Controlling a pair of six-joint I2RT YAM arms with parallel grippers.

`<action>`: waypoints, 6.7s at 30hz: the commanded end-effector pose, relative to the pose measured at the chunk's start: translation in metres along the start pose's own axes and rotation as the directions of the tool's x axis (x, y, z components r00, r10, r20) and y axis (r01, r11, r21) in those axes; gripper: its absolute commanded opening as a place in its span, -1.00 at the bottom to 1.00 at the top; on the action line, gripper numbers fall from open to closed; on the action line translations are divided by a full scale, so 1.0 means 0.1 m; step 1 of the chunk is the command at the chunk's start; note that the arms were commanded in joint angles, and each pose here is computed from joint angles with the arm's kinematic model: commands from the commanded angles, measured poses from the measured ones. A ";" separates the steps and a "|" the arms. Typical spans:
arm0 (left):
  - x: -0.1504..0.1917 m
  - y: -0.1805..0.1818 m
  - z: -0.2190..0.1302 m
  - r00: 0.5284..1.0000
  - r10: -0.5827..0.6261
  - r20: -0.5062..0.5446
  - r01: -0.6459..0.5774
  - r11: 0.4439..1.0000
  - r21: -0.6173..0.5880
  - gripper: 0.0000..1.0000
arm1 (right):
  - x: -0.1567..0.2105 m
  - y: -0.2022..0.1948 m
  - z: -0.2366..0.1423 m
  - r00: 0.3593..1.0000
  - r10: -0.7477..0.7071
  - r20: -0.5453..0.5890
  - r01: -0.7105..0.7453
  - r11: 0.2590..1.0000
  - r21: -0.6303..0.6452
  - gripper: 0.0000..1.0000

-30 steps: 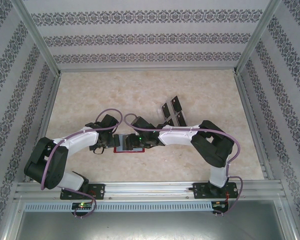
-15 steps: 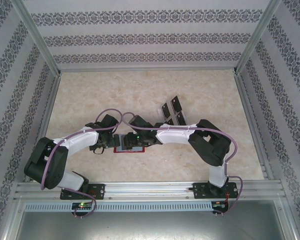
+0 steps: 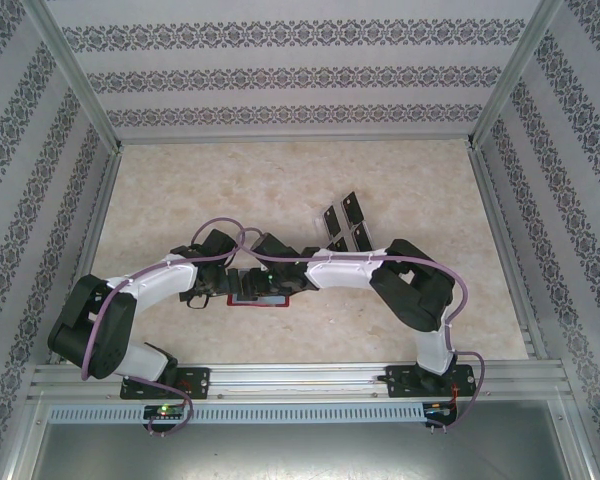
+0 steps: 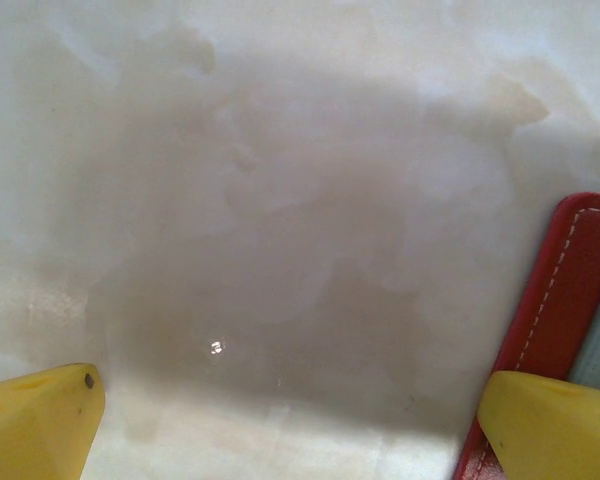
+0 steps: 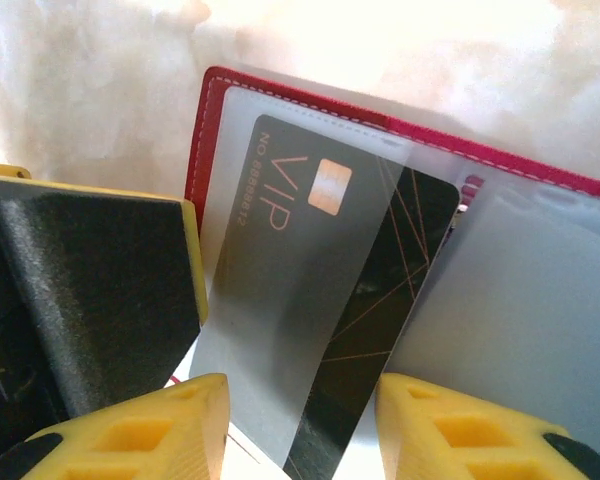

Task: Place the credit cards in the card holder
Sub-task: Insert the credit card into the card slot.

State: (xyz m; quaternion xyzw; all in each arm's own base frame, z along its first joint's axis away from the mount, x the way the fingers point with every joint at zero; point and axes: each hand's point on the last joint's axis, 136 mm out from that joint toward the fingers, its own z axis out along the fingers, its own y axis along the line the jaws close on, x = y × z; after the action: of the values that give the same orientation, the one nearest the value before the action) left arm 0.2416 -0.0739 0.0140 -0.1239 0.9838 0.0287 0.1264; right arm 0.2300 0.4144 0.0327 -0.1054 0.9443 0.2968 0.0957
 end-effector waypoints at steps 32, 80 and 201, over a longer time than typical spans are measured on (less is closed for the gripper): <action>0.24 -0.04 0.13 0.997 0.030 -0.071 -0.029 0.999 0.017 1.00 | -0.13 0.00 -0.11 0.997 0.058 0.049 -0.056 0.997 -0.059 -0.52; 0.25 -0.07 0.13 0.996 0.038 -0.079 -0.036 0.999 0.027 1.00 | -0.05 -0.01 0.04 0.996 0.089 0.004 -0.088 0.990 -0.109 -1.00; 0.26 0.06 0.10 0.998 -0.039 -0.056 0.041 0.998 0.036 1.00 | 0.02 0.13 0.10 0.997 0.061 -0.039 -0.065 0.992 -0.107 -0.35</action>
State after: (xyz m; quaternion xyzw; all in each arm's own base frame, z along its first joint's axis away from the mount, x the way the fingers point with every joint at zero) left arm 0.2356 -0.0666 0.0119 -0.1494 0.9791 0.0193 0.1368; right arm 0.2339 0.4145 0.0290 -0.0645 0.9366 0.3372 0.0700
